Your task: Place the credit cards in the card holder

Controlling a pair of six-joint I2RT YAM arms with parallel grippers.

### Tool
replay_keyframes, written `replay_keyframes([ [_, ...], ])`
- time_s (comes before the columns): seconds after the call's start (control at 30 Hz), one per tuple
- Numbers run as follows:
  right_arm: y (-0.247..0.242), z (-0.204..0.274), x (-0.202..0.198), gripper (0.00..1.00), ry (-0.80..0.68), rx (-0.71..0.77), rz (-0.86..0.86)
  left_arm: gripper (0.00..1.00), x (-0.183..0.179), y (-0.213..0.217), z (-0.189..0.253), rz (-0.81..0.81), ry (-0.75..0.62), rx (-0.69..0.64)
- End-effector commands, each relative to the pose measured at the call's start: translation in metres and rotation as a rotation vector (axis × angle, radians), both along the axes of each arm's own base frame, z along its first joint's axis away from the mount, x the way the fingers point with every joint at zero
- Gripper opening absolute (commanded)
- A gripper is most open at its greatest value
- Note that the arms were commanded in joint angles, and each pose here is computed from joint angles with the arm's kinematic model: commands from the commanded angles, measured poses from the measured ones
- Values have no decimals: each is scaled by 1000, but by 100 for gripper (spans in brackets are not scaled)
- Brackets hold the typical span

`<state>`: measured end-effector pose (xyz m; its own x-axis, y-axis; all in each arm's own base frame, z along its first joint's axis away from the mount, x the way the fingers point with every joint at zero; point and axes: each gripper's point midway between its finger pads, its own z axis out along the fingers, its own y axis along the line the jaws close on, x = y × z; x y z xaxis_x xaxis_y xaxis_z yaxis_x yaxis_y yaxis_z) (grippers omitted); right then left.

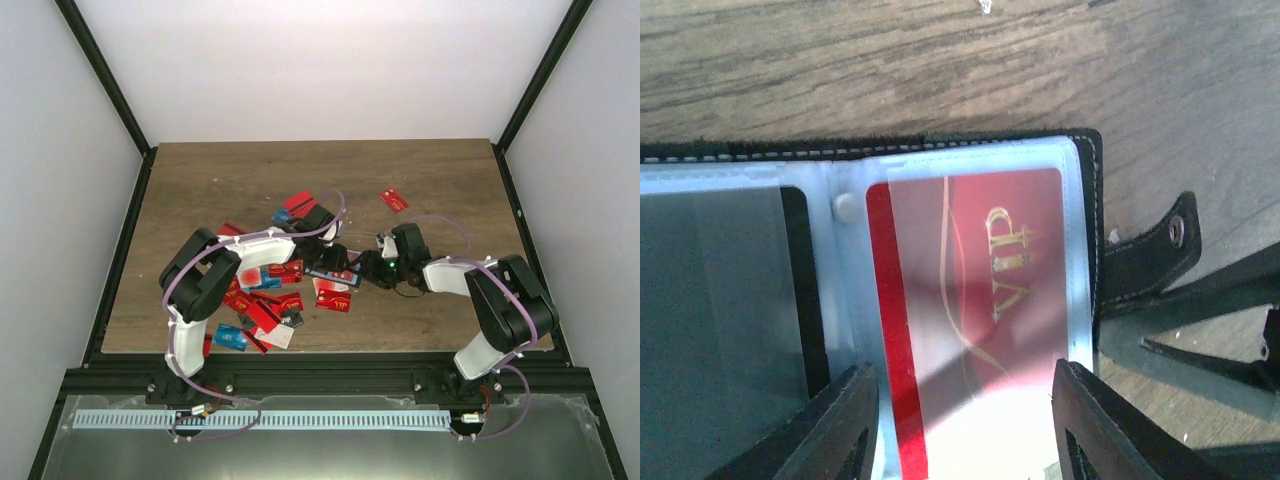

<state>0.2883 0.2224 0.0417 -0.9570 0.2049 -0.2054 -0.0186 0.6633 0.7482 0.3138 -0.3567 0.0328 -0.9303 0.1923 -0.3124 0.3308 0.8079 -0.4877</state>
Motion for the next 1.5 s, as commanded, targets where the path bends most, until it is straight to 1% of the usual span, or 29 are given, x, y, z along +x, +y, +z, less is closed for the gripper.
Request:
replay_keyframes([
  [0.0,1,5,2,62,-16,-31,34,52,-17,-20,40,-80,-28,-83],
  [0.03,1,6,2,62,-20,-35,39,54,-16,-18,44,-80,-38,-83],
  [0.17,0,11,1,63,-35,-54,61,59,-15,-9,61,-70,-72,-80],
  [0.37,-6,19,2,62,-58,-111,76,60,-9,12,79,-43,-124,-67],
  [0.47,-13,24,5,62,-70,-164,68,60,-4,30,78,-13,-144,-33],
  [0.63,-30,36,16,62,-97,-290,24,60,6,65,73,48,-161,4],
  [0.83,-43,42,28,62,-85,-417,-1,59,16,99,54,112,-147,38],
  [1.03,-36,36,38,62,-60,-515,20,59,21,111,32,144,-109,39],
  [1.2,-30,22,44,61,-40,-641,49,59,24,113,25,145,-98,38],
  [1.37,-30,14,46,56,-31,-719,56,57,24,112,19,138,-83,23],
  [1.47,-29,12,48,49,-36,-738,49,56,25,111,18,133,-81,19],
])
